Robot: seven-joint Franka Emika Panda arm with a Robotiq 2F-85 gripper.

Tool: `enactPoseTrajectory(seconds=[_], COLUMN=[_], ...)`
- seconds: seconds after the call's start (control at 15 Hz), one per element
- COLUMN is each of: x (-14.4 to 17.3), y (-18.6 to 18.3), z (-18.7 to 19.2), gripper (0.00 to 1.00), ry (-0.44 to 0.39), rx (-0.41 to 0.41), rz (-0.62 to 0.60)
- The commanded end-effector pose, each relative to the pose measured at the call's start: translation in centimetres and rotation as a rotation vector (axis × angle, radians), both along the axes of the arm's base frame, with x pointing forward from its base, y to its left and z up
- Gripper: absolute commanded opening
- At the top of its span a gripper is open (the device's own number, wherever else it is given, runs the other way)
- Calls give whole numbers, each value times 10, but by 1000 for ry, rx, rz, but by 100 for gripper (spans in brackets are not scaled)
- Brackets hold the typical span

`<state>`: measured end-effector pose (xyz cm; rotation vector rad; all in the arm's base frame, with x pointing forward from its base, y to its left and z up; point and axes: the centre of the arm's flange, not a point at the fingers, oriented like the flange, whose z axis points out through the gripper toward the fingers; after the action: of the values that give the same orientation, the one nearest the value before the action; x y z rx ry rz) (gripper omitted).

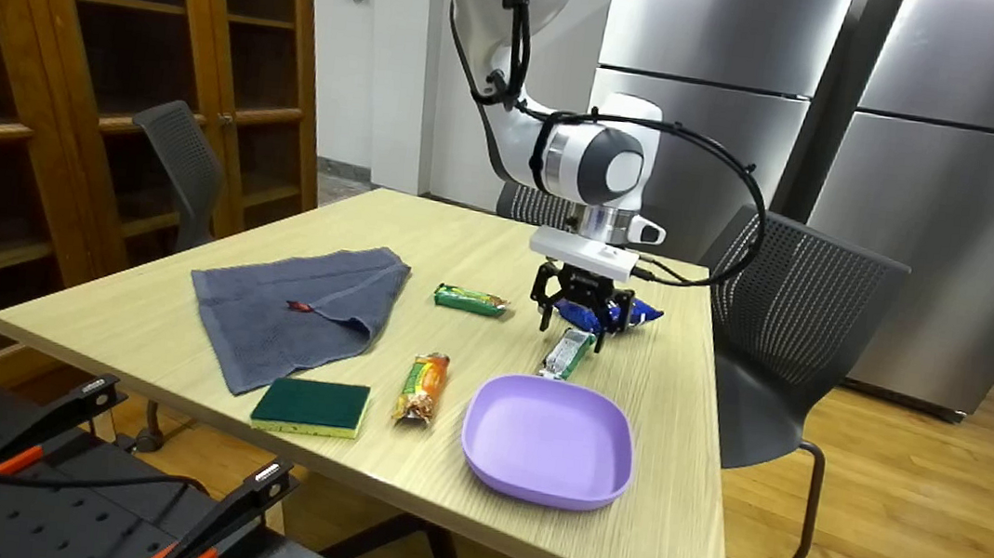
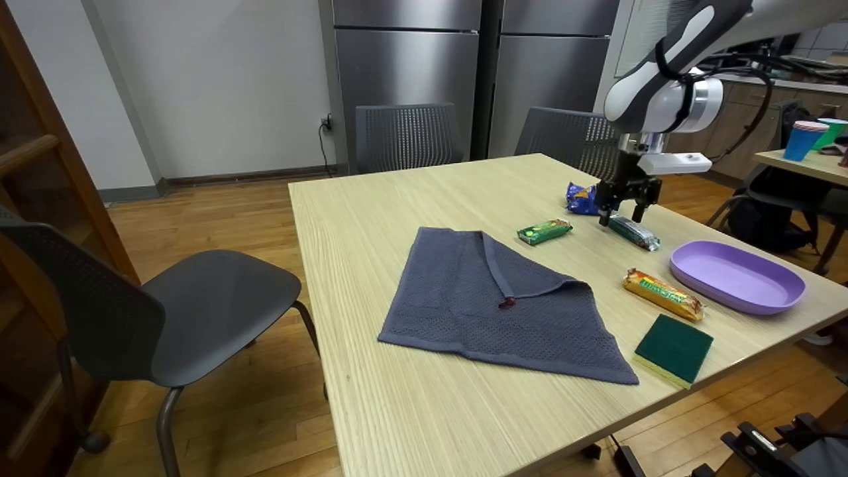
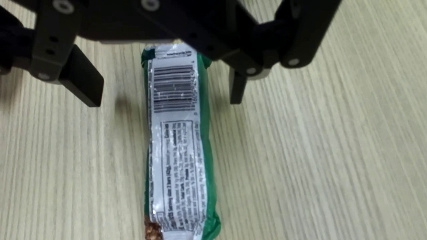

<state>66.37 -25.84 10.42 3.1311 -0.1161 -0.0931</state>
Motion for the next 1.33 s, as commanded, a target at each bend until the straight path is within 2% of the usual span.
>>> enactPoseTrajectory(seconds=[0.0,0.4,1.27], x=[10,2,-29], y=[-8,-8,8], z=[1,9,45], gripper=[65,20,19], ry=[8,-10,-65], rx=[25,19,-16], rz=[22,30,48])
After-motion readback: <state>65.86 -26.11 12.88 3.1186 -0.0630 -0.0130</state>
